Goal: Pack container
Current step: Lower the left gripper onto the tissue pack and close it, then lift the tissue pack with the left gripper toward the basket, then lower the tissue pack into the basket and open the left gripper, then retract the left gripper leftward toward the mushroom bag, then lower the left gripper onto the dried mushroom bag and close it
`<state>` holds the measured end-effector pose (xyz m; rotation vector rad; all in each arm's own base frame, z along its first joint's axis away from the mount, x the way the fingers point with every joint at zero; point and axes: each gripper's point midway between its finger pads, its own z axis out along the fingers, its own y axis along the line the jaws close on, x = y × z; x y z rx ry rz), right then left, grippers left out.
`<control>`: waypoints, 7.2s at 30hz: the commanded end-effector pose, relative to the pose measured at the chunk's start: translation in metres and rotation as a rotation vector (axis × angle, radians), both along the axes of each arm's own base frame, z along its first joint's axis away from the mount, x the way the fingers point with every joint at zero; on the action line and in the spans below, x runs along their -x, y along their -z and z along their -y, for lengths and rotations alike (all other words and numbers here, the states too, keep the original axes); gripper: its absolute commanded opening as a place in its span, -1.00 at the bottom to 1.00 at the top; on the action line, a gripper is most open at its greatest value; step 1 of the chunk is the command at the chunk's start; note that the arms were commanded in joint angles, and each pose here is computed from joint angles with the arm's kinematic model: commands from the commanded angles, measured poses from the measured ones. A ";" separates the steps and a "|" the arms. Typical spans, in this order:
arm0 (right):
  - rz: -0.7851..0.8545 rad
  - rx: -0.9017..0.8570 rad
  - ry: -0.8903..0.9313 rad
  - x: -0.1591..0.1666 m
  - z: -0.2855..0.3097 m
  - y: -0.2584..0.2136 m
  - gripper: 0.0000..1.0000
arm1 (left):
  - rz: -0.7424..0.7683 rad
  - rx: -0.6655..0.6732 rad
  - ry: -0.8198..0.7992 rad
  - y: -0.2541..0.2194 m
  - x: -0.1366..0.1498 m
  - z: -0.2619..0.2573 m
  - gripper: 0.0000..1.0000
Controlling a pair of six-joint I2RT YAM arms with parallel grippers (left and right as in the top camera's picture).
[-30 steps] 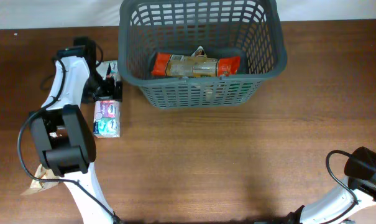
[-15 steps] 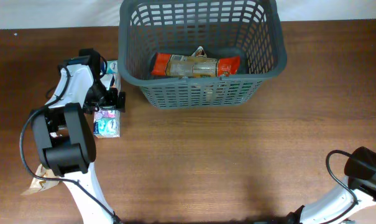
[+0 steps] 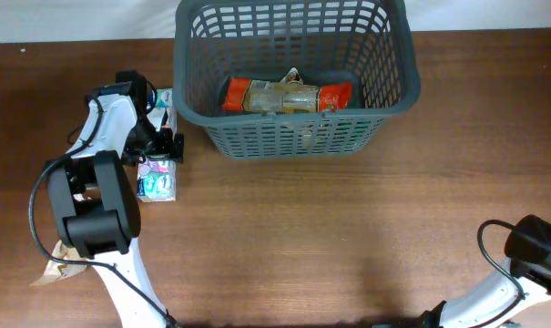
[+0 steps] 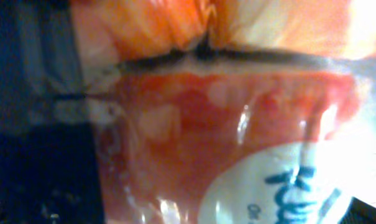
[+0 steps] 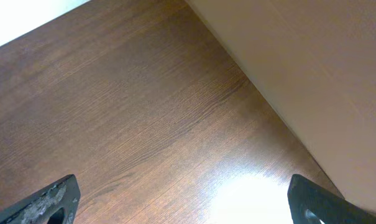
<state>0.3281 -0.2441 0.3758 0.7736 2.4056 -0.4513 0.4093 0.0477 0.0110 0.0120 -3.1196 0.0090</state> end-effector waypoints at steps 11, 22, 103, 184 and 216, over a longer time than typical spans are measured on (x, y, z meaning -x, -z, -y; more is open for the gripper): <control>-0.006 -0.013 0.003 0.000 0.000 0.003 0.97 | -0.049 0.018 0.012 0.023 0.017 0.003 0.99; -0.006 -0.013 0.003 0.000 0.000 0.003 0.98 | -0.015 0.009 -0.015 0.023 0.008 0.001 -0.69; -0.006 -0.013 0.003 0.000 0.000 0.003 0.97 | 0.590 0.373 0.875 -0.191 -0.106 0.270 -0.62; -0.006 -0.013 0.003 0.000 0.000 0.003 0.97 | 0.386 -0.077 -0.322 -0.253 0.187 -0.085 0.99; -0.006 -0.013 0.003 0.000 0.000 0.003 0.98 | 0.075 -0.166 0.026 -0.163 0.179 -0.130 0.99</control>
